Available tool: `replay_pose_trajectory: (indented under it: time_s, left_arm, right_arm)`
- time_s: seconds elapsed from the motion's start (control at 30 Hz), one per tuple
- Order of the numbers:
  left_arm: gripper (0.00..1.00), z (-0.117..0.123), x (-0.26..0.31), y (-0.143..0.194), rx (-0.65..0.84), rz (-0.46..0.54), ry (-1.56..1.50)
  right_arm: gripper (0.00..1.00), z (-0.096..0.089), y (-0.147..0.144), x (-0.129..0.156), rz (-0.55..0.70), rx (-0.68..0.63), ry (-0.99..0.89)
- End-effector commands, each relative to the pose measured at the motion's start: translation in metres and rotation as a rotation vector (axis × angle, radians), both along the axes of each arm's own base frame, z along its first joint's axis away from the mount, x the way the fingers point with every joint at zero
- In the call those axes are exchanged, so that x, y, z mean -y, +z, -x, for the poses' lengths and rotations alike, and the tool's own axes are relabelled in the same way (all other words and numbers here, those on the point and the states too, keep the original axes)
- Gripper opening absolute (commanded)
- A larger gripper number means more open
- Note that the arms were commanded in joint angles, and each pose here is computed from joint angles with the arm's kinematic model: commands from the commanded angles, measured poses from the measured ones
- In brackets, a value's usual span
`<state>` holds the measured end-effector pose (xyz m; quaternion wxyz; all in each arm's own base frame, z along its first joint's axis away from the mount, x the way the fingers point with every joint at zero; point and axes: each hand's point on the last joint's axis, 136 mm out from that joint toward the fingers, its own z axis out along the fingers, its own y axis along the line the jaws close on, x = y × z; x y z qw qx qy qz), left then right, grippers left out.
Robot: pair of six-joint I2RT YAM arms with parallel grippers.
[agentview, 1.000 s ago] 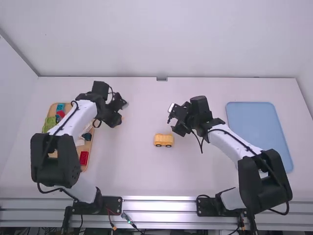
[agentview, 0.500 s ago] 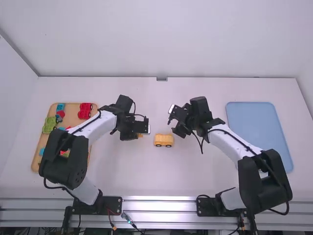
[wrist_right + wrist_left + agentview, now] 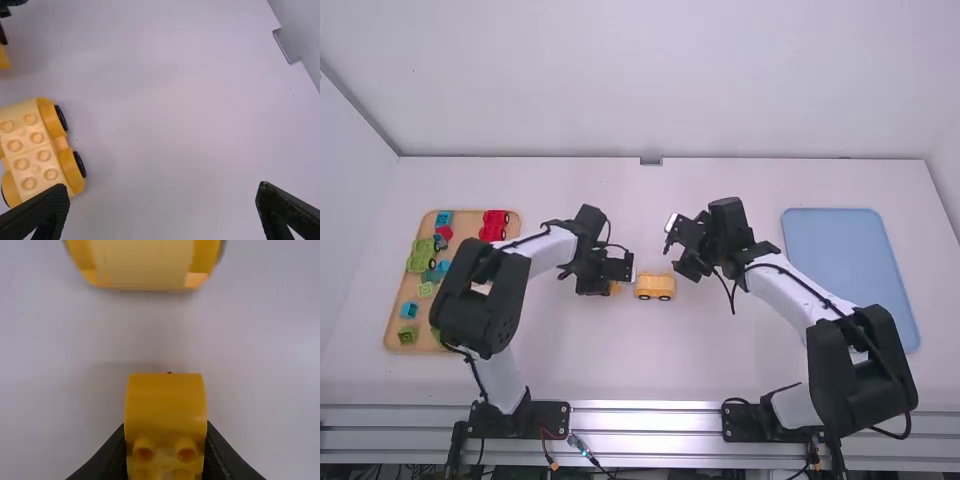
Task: Assemble lego blocks to make yellow taxi
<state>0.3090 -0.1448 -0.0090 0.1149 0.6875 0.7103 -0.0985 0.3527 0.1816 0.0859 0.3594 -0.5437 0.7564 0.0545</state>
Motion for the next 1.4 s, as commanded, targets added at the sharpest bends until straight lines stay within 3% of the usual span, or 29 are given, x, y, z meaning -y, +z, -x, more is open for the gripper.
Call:
replay_pose_trajectory:
  time_s: [0.0, 0.07, 0.13, 0.2, 0.23, 0.43, 0.57, 0.77, 0.97, 1.03, 1.13, 1.17, 1.27, 1.37]
  left_arm:
    - [0.02, -0.006, 0.002, -0.005, -0.013, -0.001, 0.047]
    - [0.15, -0.005, 0.002, -0.006, -0.015, -0.009, 0.052]
    - [0.57, -0.006, 0.001, -0.006, -0.011, -0.005, 0.043]
    - [0.9, -0.007, 0.001, -0.006, -0.007, -0.007, 0.041]
    - [0.99, -0.007, 0.002, -0.006, -0.006, -0.008, 0.039]
    - [0.99, -0.015, 0.001, -0.002, -0.001, -0.016, 0.11]
    - [0.99, -0.031, -0.029, -0.006, 0.051, -0.162, 0.284]
    - [0.99, -0.04, -0.025, -0.004, 0.079, -0.138, 0.317]
    - [0.99, -0.025, 0.009, 0.006, 0.048, 0.092, 0.018]
    - [0.99, -0.024, 0.017, 0.016, 0.044, 0.236, -0.038]
    - [0.99, -0.025, 0.019, 0.024, 0.052, 0.347, -0.049]
    - [0.99, -0.027, 0.019, 0.03, 0.061, 0.441, -0.039]
    - [1.0, -0.029, 0.015, 0.034, 0.076, 0.577, 0.005]
    - [0.99, -0.031, 0.008, 0.029, 0.08, 0.645, 0.071]
  right_arm:
    - [0.99, -0.004, 0.008, 0.0, -0.009, 0.015, -0.01]
    - [0.99, -0.003, 0.008, 0.001, -0.007, 0.012, -0.01]
    - [0.99, -0.003, 0.008, 0.001, -0.007, 0.011, -0.01]
    - [0.99, -0.003, 0.007, 0.001, -0.006, 0.008, -0.01]
    - [0.99, -0.003, 0.007, 0.001, -0.006, 0.009, -0.01]
    - [0.99, -0.003, 0.008, 0.001, -0.007, 0.01, -0.009]
    - [0.99, -0.003, 0.008, 0.001, -0.007, 0.013, -0.01]
    - [0.99, -0.005, 0.009, 0.0, -0.005, 0.027, -0.001]
    - [0.99, -0.005, 0.009, 0.0, -0.006, 0.025, -0.003]
    - [0.99, -0.004, 0.008, 0.0, -0.005, 0.018, -0.004]
    - [0.99, -0.003, 0.008, 0.001, -0.004, 0.015, -0.004]
    - [0.99, -0.003, 0.008, 0.001, -0.004, 0.015, -0.004]
    - [0.99, -0.003, 0.008, 0.0, -0.006, 0.015, -0.001]
    - [0.99, -0.003, 0.008, 0.0, -0.007, 0.014, -0.002]
